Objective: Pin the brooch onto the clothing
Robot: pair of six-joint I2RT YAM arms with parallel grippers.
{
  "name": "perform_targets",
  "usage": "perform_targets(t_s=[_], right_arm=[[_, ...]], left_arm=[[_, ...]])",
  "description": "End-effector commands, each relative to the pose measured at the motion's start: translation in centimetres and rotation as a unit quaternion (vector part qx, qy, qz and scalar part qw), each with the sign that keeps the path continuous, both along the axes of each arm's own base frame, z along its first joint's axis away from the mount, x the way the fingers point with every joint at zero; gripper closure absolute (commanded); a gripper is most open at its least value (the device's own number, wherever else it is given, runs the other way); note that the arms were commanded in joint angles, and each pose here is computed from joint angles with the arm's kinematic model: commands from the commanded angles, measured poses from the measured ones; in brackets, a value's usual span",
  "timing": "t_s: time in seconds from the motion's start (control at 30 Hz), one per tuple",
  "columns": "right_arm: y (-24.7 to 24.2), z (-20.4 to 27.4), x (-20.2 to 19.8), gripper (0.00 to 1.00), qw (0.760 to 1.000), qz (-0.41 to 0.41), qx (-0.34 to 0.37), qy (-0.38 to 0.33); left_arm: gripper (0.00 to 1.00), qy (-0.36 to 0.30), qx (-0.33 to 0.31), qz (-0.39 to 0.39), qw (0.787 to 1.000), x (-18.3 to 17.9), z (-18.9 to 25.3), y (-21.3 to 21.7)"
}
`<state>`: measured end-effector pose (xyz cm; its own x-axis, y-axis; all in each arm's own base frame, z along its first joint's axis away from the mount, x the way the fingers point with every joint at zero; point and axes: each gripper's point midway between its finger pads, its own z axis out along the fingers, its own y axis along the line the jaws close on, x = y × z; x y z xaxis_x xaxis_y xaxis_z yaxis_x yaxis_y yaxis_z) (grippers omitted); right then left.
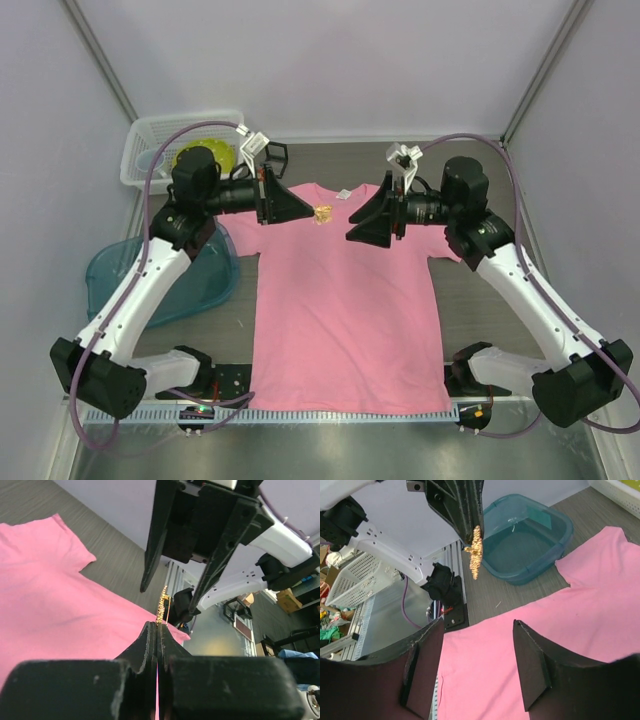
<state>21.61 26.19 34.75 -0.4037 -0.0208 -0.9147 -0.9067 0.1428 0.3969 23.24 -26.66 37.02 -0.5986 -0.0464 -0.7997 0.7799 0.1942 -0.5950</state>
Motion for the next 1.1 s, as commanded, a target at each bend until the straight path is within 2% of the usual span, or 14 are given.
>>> perform_targets(t_s=[0.0, 0.17, 0.43, 0.7, 1.07], right_arm=[[0.9, 3.1, -0.6, 0.39, 0.997, -0.006, 0.051, -0.050], [2.1, 4.0, -1.6, 0.44, 0.996, 0.004, 0.069, -0.058], [3.1, 4.3, -2.1, 0.50, 0.995, 0.015, 0.074, -0.070], [3.7, 3.9, -1.7, 0.58, 0.995, 0.015, 0.072, -0.069], [4.0, 4.4, -1.7, 0.63, 0.994, 0.018, 0.079, -0.071]], left_arm=[[1.00, -0.047, -0.056, -0.025, 0.997, -1.5, 3.4, -0.1], [1.00, -0.071, -0.082, -0.026, 0.994, -1.9, 4.0, 0.0], [1.00, -0.098, -0.090, -0.020, 0.991, -2.5, 3.2, 0.4], [1.00, -0.101, -0.095, -0.027, 0.990, -2.7, 2.8, 0.4], [1.00, -0.105, -0.096, -0.030, 0.989, -2.6, 2.7, 0.2]])
